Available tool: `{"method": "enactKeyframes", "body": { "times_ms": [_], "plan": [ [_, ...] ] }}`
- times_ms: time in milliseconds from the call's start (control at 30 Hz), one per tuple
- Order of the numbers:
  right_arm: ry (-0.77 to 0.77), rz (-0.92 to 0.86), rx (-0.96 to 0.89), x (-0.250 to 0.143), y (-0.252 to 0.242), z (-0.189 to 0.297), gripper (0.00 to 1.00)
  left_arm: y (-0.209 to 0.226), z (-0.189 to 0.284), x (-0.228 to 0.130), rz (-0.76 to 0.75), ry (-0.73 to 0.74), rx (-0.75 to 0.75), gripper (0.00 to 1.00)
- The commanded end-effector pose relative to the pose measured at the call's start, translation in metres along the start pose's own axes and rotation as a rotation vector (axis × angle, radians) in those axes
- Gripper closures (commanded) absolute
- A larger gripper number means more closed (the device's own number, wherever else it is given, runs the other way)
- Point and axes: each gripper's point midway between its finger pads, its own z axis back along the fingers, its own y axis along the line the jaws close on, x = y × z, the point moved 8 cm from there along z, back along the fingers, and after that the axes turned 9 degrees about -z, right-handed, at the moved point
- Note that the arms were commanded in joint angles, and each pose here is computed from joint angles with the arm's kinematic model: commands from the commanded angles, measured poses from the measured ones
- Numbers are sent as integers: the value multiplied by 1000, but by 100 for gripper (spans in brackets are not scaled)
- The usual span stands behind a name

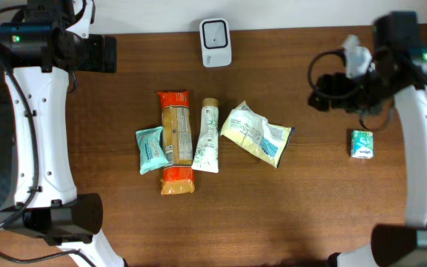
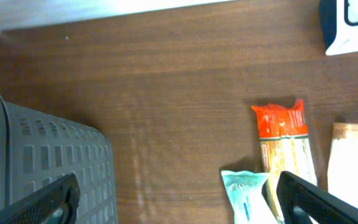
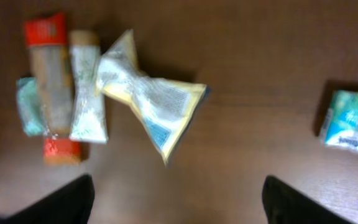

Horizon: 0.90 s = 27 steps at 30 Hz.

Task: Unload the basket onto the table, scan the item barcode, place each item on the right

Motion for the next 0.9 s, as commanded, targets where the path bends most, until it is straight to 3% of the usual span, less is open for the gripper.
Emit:
{"method": "enactKeyframes", "body": {
  "times_ms": [0, 167, 400, 600, 667, 767, 867],
  "plan": [
    [140, -216, 30, -17, -26, -59, 2, 2, 12, 1, -12, -31, 7, 1],
    [186, -333, 238, -54, -47, -160, 1, 2, 12, 1, -12, -31, 7, 1],
    [108, -342, 360, -65, -21, -212, 1, 2, 12, 1, -12, -31, 7, 1],
    [83, -332, 328, -61, -13, -246, 1, 2, 12, 1, -12, -31, 6, 1],
    [84, -301, 326, -61, -14, -252, 21, 2, 12, 1, -12, -31, 7, 1],
    [73, -230, 337, -61, -13, -251, 67, 2, 12, 1, -12, -31, 7, 1],
    [67, -71, 434, -56, -2, -243, 92, 2, 12, 1, -12, -31, 7, 1]
  ]
}}
